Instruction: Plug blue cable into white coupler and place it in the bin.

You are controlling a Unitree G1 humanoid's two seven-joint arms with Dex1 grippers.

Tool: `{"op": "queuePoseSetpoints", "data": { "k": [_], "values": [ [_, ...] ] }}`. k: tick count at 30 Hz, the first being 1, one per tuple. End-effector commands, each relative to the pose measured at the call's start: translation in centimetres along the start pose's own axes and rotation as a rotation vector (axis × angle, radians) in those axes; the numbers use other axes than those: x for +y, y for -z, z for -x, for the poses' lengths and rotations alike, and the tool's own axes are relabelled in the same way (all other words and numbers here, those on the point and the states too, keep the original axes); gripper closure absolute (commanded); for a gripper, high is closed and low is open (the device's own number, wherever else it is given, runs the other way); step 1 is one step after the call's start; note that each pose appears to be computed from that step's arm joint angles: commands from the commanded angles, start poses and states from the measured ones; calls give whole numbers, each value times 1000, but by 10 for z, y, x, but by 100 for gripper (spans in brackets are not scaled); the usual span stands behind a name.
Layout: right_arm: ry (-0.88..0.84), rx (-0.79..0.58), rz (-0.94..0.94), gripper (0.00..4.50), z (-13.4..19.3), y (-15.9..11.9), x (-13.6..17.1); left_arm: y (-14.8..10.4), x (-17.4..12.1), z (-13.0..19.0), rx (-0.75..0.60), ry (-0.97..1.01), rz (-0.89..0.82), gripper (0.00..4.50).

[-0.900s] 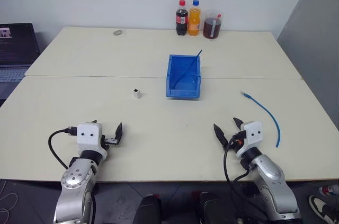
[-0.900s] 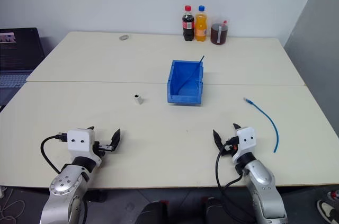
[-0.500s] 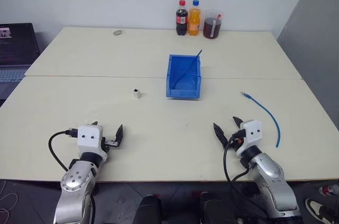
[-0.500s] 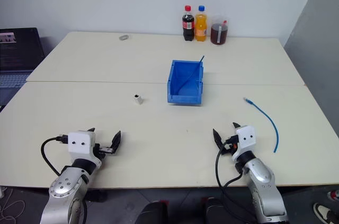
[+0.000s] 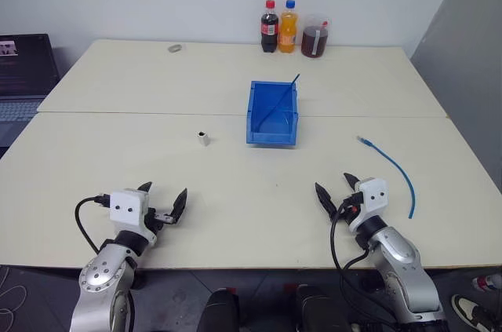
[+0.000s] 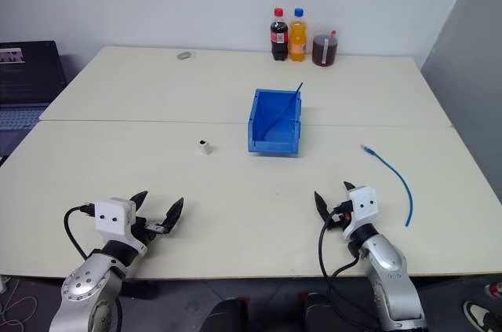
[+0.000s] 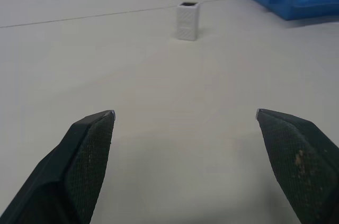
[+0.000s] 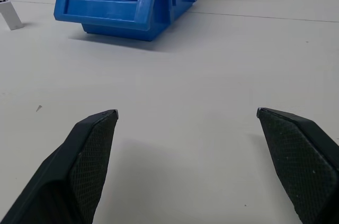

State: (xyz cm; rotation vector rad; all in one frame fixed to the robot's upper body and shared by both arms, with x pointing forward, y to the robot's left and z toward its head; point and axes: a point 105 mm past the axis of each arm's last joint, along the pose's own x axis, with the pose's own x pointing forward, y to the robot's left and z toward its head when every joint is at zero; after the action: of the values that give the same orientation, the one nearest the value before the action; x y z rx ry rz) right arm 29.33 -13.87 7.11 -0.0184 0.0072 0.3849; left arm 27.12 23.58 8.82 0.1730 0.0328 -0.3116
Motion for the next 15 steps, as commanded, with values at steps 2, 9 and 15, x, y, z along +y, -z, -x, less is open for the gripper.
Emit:
{"op": "queuePoseSetpoints", "data": {
  "k": [2, 9, 15],
  "values": [
    [14, -64, 46, 4, 3, -17, -5, -46, -17, -22, -78, 242, -107, 0],
    [100, -126, 82, 4, 26, -45, -37, -83, -53, -40, -46, 620, -130, 0],
    [207, 5, 112, 4, 33, -53, -91, -95, -74, -42, 1, 835, -151, 0]
  ]
}}
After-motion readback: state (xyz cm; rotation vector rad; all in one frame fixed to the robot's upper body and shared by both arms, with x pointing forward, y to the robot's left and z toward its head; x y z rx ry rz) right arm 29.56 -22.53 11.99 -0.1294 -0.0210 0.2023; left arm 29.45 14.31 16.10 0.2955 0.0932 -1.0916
